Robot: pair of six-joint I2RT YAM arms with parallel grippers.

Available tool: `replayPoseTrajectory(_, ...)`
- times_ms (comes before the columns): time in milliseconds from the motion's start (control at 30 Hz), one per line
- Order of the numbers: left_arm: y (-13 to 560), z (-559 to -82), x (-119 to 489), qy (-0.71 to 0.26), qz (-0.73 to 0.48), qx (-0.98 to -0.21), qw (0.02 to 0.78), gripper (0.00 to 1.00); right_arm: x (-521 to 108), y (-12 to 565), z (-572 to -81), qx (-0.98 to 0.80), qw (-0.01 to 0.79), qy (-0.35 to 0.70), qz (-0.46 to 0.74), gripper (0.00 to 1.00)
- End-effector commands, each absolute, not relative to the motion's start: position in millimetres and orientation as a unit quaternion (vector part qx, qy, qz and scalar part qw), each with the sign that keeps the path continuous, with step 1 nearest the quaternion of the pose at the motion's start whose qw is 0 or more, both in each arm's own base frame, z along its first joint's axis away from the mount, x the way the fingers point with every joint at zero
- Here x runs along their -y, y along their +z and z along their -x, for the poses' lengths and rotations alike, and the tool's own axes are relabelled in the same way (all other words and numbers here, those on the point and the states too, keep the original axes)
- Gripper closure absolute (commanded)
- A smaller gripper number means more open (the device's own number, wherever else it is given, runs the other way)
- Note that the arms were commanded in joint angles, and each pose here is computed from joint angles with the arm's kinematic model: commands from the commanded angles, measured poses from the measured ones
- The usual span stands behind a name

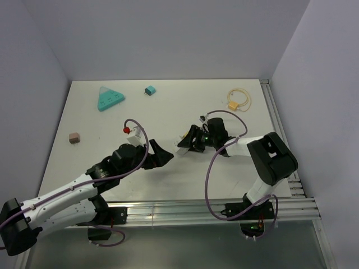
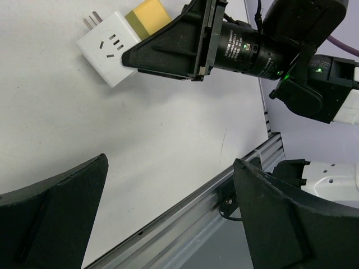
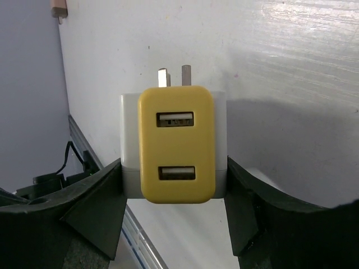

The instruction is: Insert the plug

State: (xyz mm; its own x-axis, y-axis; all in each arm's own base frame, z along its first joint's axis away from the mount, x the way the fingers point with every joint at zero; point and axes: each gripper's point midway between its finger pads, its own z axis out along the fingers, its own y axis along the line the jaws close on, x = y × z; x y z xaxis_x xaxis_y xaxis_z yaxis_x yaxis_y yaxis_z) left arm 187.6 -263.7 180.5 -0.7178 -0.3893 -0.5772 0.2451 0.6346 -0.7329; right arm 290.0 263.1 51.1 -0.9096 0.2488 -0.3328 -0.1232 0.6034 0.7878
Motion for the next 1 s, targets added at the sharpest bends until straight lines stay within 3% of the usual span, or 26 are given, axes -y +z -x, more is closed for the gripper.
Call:
replayPoseTrajectory(0, 207.8, -193.6, 274.6, -0.454, 0.042, -0.802, 0.386, 0.01, -234.5, 4.8, -274.8, -0.908, 0.165, 0.377, -0.08, 0.36)
replayPoseTrajectory(433, 175.3, -226.7, 274.9, -0.384, 0.016, -0.807, 0.45, 0.05, -248.1, 12.1, -262.6, -0.871, 0.099, 0.473, -0.089, 0.4)
replayPoseTrajectory(500, 189.9, -229.9, 281.9, -0.409, -0.011, -0.766, 0.496, 0.05, -248.2, 13.1, -261.7, -0.873, 0.093, 0.471, -0.088, 0.42)
replayPoseTrajectory(633, 174.0, -237.4, 278.2, -0.352, -0.066, -0.751, 0.555, 0.03, -248.3, 16.7, -255.3, -0.873, 0.082, 0.474, -0.077, 0.43)
replayPoseTrajectory(967, 150.4, -241.1, 288.8, -0.321, -0.148, -0.707, 0.612, 0.06, -249.9, 22.0, -231.8, -0.867, 0.033, 0.496, -0.039, 0.44)
